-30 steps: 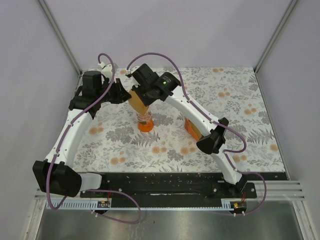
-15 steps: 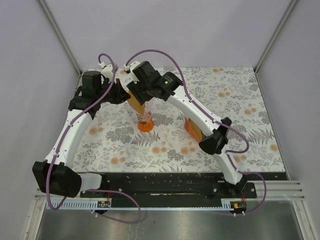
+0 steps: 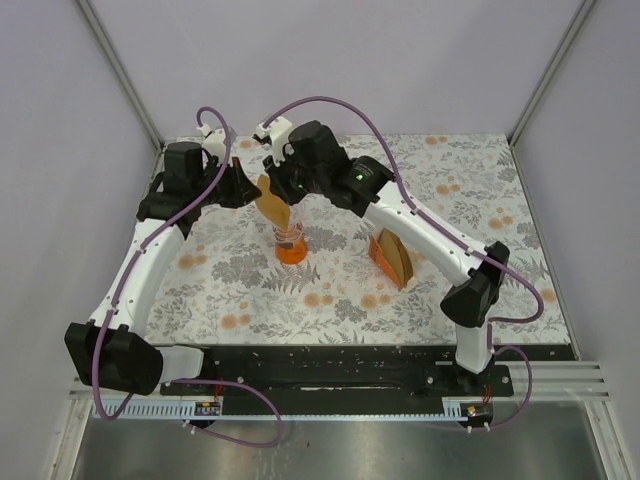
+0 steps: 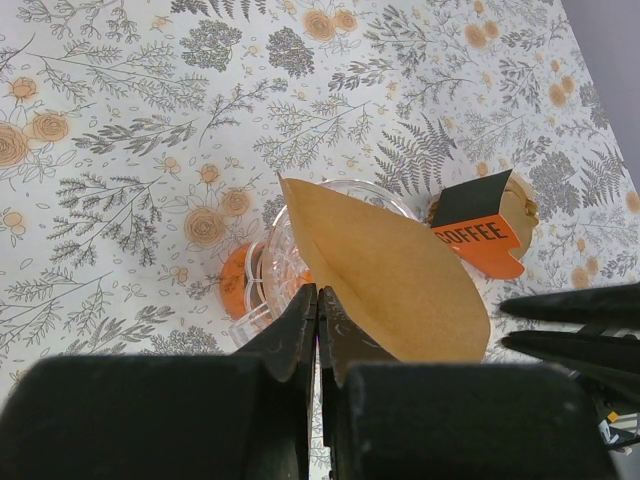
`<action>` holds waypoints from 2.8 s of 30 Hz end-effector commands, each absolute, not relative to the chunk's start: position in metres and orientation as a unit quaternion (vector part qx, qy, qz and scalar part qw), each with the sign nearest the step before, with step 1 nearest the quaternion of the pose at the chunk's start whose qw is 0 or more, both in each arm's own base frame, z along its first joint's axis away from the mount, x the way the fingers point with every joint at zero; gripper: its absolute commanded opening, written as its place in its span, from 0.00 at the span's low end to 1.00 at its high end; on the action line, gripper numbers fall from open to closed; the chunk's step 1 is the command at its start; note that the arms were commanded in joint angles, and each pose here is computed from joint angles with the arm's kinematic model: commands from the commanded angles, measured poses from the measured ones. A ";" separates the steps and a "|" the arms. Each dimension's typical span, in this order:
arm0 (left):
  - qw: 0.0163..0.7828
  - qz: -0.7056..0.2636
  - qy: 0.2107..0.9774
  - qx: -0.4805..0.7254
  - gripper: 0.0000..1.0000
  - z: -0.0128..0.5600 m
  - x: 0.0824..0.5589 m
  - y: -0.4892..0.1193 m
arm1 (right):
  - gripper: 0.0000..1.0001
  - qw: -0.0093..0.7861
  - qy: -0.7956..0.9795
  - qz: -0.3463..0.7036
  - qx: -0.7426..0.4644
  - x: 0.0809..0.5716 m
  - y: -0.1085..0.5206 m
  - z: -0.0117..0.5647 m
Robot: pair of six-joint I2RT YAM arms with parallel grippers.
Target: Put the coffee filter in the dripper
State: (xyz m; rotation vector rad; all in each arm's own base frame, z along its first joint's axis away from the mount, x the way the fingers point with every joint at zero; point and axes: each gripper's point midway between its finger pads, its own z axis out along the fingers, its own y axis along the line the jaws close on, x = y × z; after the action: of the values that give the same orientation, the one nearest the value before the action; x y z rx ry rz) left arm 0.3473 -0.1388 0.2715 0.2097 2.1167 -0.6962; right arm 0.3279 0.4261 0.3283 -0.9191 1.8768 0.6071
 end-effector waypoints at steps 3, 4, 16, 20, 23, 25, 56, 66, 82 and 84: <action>0.473 -0.287 0.827 0.099 0.03 0.300 0.352 -0.141 | 0.00 0.437 0.765 0.283 -0.378 0.331 0.451 0.301; 0.472 -0.287 0.828 0.099 0.03 0.300 0.353 -0.141 | 0.00 0.431 0.776 0.269 -0.374 0.335 0.450 0.291; 0.466 -0.273 0.836 0.097 0.23 0.288 0.359 -0.138 | 0.00 0.377 0.850 0.142 -0.339 0.367 0.433 0.226; 0.468 -0.262 0.838 0.098 0.43 0.290 0.359 -0.133 | 0.00 0.368 0.856 0.134 -0.337 0.367 0.430 0.218; 0.479 -0.260 0.832 0.101 0.56 0.300 0.356 -0.130 | 0.00 0.357 0.860 0.130 -0.340 0.365 0.428 0.211; 0.491 -0.256 0.826 0.104 0.65 0.310 0.353 -0.127 | 0.00 0.349 0.861 0.133 -0.345 0.362 0.430 0.206; 0.438 -0.317 0.841 0.033 0.67 0.252 0.349 -0.116 | 0.00 0.313 0.869 0.118 -0.365 0.364 0.438 0.169; 0.432 -0.319 0.842 0.046 0.52 0.246 0.353 -0.123 | 0.08 0.340 0.856 0.139 -0.364 0.364 0.441 0.198; 0.440 -0.308 0.842 0.059 0.41 0.247 0.352 -0.123 | 0.24 0.399 0.827 0.146 -0.368 0.368 0.435 0.251; 0.438 -0.308 0.842 0.059 0.41 0.246 0.352 -0.123 | 0.26 0.403 0.825 0.147 -0.368 0.367 0.434 0.255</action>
State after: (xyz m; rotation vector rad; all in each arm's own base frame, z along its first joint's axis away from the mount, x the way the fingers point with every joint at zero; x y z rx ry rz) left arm 0.3465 -0.1209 0.2268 0.0988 2.1689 -0.7779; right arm 0.3634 0.4365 0.1845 -0.9927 2.2404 0.3165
